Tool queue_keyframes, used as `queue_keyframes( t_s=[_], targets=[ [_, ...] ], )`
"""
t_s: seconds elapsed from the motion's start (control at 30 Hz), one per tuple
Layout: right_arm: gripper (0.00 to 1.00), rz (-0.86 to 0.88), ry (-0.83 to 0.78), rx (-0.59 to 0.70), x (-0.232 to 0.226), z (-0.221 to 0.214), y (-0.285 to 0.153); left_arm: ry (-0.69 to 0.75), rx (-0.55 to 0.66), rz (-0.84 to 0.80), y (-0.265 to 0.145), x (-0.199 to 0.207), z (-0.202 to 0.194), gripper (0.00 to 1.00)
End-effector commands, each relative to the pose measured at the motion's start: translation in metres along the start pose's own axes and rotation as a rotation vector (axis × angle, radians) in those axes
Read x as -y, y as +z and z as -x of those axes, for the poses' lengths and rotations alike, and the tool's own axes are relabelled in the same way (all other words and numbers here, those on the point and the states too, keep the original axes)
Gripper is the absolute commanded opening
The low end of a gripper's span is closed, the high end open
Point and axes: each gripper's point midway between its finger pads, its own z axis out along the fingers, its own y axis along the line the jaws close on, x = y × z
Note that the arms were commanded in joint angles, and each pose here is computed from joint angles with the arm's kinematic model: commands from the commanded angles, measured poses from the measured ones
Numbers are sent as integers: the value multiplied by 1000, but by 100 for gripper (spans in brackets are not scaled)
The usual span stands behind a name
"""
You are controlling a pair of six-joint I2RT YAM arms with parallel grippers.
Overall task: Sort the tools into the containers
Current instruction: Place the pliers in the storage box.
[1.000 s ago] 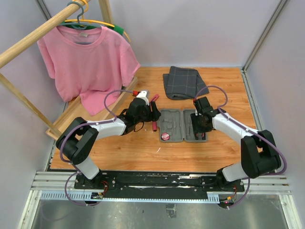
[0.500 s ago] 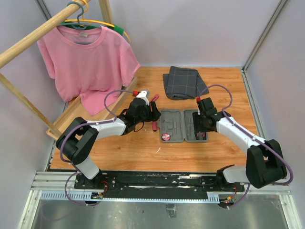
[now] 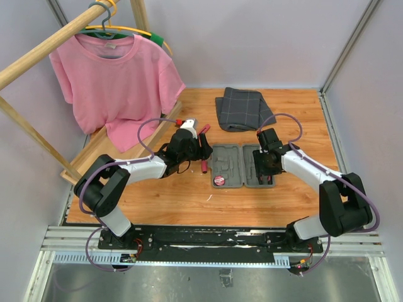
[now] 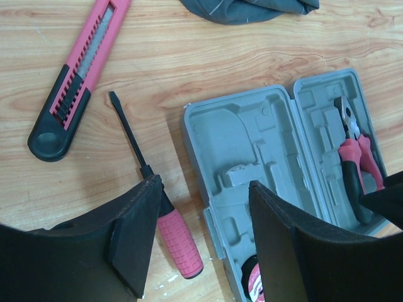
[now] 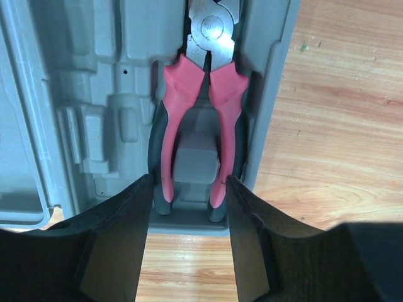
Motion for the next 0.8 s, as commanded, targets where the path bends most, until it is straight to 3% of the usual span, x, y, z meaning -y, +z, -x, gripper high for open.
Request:
queue_keyframes(
  t_s=[0.0, 0.37, 0.77],
  targets=[
    [49, -1, 1, -58, 2, -11, 5, 0, 27, -6, 4, 3, 13, 62],
    [50, 3, 70, 86, 14, 15, -16, -3, 21, -11, 4, 4, 11, 62],
    [48, 58, 65, -9, 4, -3, 7, -3, 23, -11, 4, 4, 12, 62]
  ],
)
